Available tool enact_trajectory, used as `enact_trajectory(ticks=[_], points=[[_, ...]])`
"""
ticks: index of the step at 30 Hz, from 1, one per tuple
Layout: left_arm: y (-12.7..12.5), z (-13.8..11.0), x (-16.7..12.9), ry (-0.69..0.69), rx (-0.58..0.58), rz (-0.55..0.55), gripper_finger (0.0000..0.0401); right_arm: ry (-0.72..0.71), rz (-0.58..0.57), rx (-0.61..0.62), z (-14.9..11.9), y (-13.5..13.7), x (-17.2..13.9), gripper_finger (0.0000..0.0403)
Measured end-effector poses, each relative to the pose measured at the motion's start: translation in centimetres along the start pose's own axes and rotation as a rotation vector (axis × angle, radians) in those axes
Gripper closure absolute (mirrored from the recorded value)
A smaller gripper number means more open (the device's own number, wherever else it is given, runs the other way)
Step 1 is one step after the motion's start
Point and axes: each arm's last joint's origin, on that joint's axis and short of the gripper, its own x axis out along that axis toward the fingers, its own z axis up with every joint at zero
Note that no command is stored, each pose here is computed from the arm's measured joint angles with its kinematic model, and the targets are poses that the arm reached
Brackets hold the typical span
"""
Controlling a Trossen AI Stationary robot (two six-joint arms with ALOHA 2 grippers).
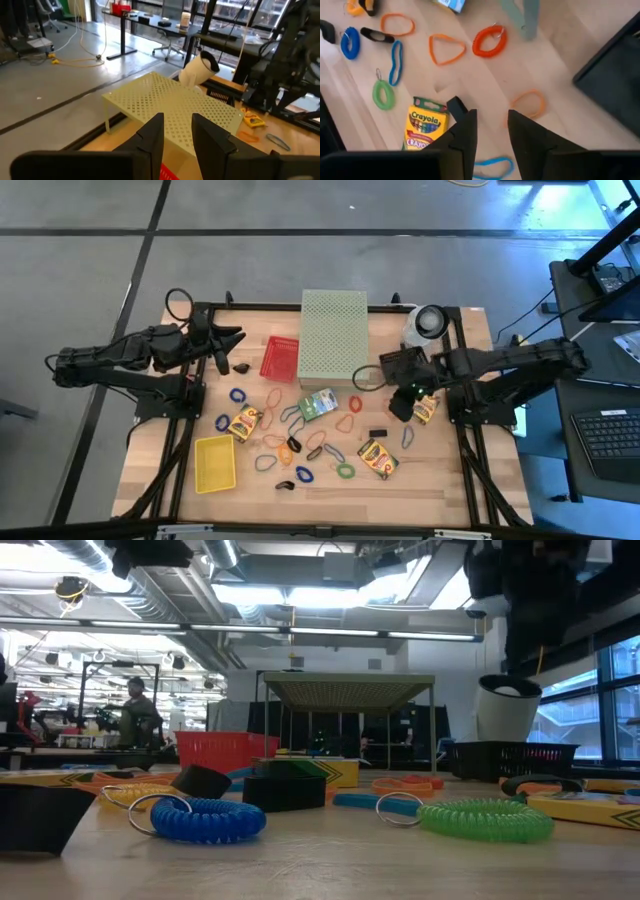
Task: Pick & Place Office Desk Supplies
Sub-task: Put the orange rubber band into the black bin
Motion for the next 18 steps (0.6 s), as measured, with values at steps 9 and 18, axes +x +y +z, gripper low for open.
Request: enact_trajectory(ticks=[9,18], points=[[1.5,-3.6,-1.2,-0.025,-0.043,-0.056,0.0306,0.001,-0.021,0.081,-2.8,-0.1,3.0,0.0324],[1.5,-5.3,-0.5,-0.003,-0.083,-0.082,0.0312,0.033,0.034,0.149,-4.5,-0.5,5.7,0.0323]])
